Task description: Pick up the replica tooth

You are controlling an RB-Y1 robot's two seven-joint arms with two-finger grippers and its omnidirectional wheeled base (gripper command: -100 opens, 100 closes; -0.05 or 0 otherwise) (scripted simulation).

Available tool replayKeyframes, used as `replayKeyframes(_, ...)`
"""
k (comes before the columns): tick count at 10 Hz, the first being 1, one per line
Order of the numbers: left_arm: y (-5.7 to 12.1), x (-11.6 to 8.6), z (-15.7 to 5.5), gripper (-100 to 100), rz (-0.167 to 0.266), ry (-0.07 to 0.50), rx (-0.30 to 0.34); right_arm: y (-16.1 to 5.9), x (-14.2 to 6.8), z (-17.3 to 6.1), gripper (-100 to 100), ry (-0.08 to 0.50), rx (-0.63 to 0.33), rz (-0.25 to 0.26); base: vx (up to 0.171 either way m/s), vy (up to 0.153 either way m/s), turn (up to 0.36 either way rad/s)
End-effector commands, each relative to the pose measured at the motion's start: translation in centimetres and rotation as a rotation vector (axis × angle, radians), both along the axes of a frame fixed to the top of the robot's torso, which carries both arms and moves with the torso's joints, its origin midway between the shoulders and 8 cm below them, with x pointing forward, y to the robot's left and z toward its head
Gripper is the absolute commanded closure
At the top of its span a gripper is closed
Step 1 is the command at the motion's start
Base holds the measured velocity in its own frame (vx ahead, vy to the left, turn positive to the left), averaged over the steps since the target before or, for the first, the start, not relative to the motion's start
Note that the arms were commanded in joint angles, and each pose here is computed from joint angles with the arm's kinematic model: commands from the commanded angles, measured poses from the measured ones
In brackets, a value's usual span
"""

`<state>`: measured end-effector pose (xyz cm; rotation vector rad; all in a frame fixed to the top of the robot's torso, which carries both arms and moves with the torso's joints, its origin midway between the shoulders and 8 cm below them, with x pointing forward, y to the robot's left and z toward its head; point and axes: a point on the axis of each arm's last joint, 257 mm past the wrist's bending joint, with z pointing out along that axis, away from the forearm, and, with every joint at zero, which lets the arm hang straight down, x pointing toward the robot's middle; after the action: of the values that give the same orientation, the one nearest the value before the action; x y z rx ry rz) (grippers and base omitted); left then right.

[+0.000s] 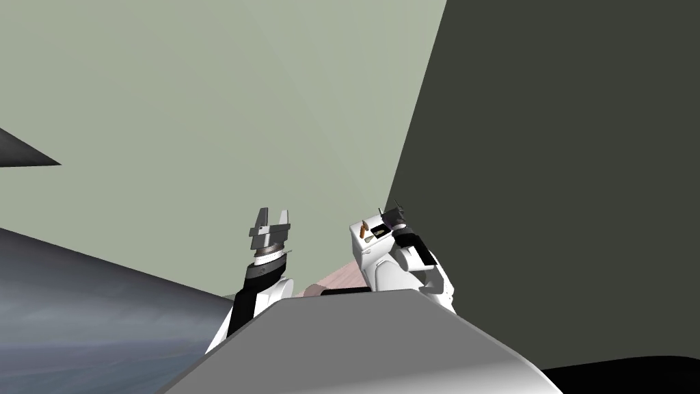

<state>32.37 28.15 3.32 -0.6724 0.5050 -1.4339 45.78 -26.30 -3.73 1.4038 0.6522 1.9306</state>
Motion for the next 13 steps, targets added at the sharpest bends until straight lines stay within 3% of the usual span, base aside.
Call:
replayKeyframes(1, 0.0, 0.0, 0.0, 0, 0.000, 0.000, 0.000, 0.1, 0.7, -1.3, -100, 0.052, 0.058, 0.021, -0.012, -0.012, 0.040)
replayKeyframes(8, 0.0, 0.0, 0.0, 0, 0.000, 0.000, 0.000, 1.0, 3.0, -4.9, -100, 0.212, 0.240, 0.084, -0.009, -0.010, 0.031)
replayKeyframes(13, 0.0, 0.0, 0.0, 0, 0.000, 0.000, 0.000, 1.0, 3.0, -4.9, -100, 0.212, 0.240, 0.084, 0.005, 0.005, -0.017)
